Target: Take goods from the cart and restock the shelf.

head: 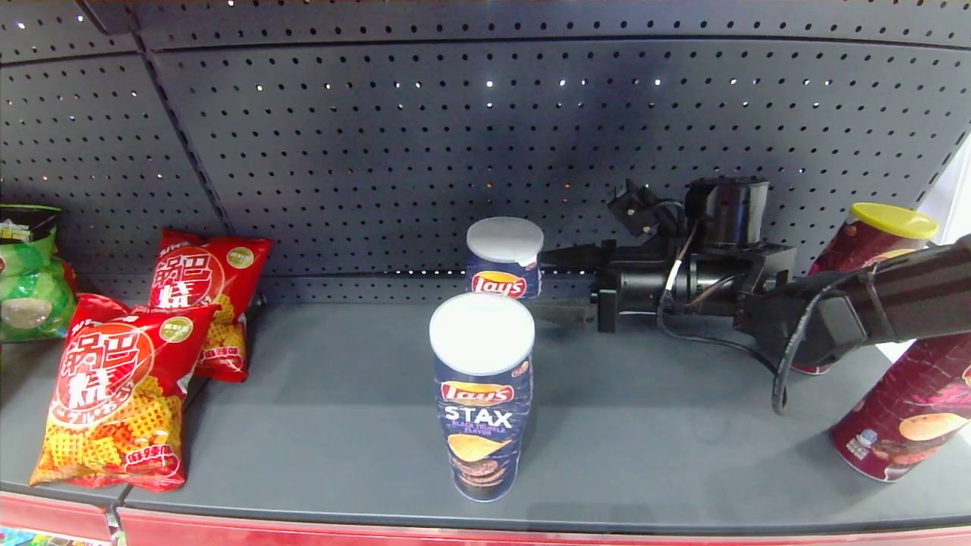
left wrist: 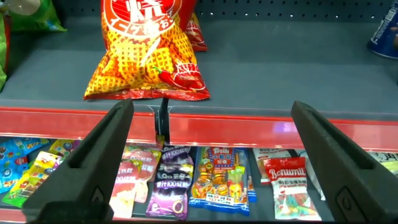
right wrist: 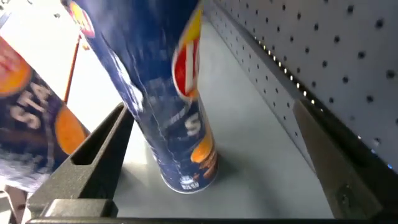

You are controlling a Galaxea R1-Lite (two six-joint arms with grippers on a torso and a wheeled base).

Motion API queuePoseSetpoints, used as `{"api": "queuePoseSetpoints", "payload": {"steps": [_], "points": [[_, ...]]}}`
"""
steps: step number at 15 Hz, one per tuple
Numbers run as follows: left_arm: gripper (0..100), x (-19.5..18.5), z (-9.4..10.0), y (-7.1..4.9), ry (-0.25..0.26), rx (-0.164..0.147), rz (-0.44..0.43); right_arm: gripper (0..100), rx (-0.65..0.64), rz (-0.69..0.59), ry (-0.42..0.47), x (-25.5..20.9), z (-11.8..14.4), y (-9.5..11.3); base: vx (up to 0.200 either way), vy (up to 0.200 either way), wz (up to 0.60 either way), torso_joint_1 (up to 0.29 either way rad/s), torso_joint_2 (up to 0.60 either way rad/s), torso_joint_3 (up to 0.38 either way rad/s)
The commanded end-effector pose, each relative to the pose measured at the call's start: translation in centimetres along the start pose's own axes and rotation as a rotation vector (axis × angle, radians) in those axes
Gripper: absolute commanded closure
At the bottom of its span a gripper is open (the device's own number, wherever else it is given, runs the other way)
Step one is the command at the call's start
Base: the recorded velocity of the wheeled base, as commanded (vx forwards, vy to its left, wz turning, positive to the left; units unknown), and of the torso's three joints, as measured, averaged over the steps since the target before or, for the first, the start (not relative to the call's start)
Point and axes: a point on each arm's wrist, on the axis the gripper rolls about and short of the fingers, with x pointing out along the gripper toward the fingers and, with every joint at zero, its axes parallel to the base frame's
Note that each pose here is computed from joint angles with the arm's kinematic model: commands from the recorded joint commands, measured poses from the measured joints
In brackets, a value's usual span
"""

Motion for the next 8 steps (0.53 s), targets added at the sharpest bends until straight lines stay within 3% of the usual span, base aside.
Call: {"api": "queuePoseSetpoints", "payload": {"steps": [1,8], "points": [[0,0.0,0.0,0.0,0.002,0.000,0.000,0,-0.025,0.009,-0.029,-0.4,1.6,0.9,0.000,0.000,0.00,0.000,0.00,0.000],[0,0.0,0.0,0.0,0.002,0.000,0.000,0,-0.029,0.056,-0.040,2.7,1.4,0.5,0.000,0.000,0.00,0.000,0.00,0.000]]}}
